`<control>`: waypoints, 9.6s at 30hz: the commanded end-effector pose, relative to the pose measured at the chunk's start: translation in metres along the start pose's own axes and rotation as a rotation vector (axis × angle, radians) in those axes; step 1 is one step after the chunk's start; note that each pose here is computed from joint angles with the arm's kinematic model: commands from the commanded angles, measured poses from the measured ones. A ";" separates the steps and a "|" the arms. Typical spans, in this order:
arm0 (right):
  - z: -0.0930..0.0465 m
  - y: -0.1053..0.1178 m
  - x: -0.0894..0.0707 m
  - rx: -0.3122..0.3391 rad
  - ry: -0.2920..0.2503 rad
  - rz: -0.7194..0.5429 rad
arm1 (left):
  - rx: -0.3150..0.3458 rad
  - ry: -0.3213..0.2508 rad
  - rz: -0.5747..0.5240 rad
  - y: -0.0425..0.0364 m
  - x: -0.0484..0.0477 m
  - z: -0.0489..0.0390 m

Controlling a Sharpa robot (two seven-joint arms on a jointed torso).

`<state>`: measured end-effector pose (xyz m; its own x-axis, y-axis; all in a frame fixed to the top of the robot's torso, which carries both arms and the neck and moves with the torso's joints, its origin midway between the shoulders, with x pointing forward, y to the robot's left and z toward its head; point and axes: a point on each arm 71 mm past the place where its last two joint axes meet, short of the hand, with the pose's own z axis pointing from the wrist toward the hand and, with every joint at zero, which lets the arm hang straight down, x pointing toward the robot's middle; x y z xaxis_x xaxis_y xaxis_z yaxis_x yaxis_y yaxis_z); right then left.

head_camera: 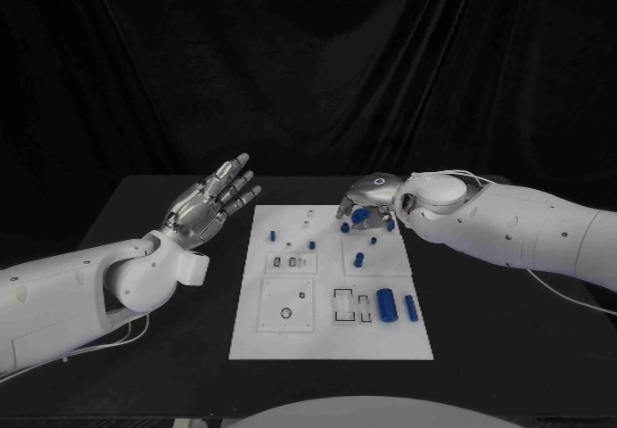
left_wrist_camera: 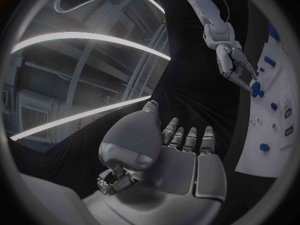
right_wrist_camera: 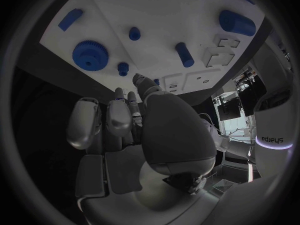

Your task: Assemble the parts on the task board

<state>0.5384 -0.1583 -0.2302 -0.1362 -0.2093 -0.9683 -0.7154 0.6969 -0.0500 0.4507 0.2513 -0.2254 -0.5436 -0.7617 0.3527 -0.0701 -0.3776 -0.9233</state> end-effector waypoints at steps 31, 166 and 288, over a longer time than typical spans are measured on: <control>0.014 -0.004 0.021 0.057 -0.052 -0.019 | 0.033 0.054 -0.049 -0.0028 0.0017 0.0019; 0.042 0.006 -0.043 0.028 -0.133 -0.085 | 0.133 0.004 0.396 -0.0196 -0.0015 -0.0181; -0.044 -0.062 -0.019 0.264 -0.094 0.062 | 0.042 0.079 0.320 -0.0085 -0.0048 -0.0134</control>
<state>0.5539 -0.2216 -0.1902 -0.0354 -0.0906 -0.9953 -0.5501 0.8332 -0.0563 0.4442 0.2663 -0.2261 -0.5829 -0.8122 0.0225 0.0948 -0.0955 -0.9909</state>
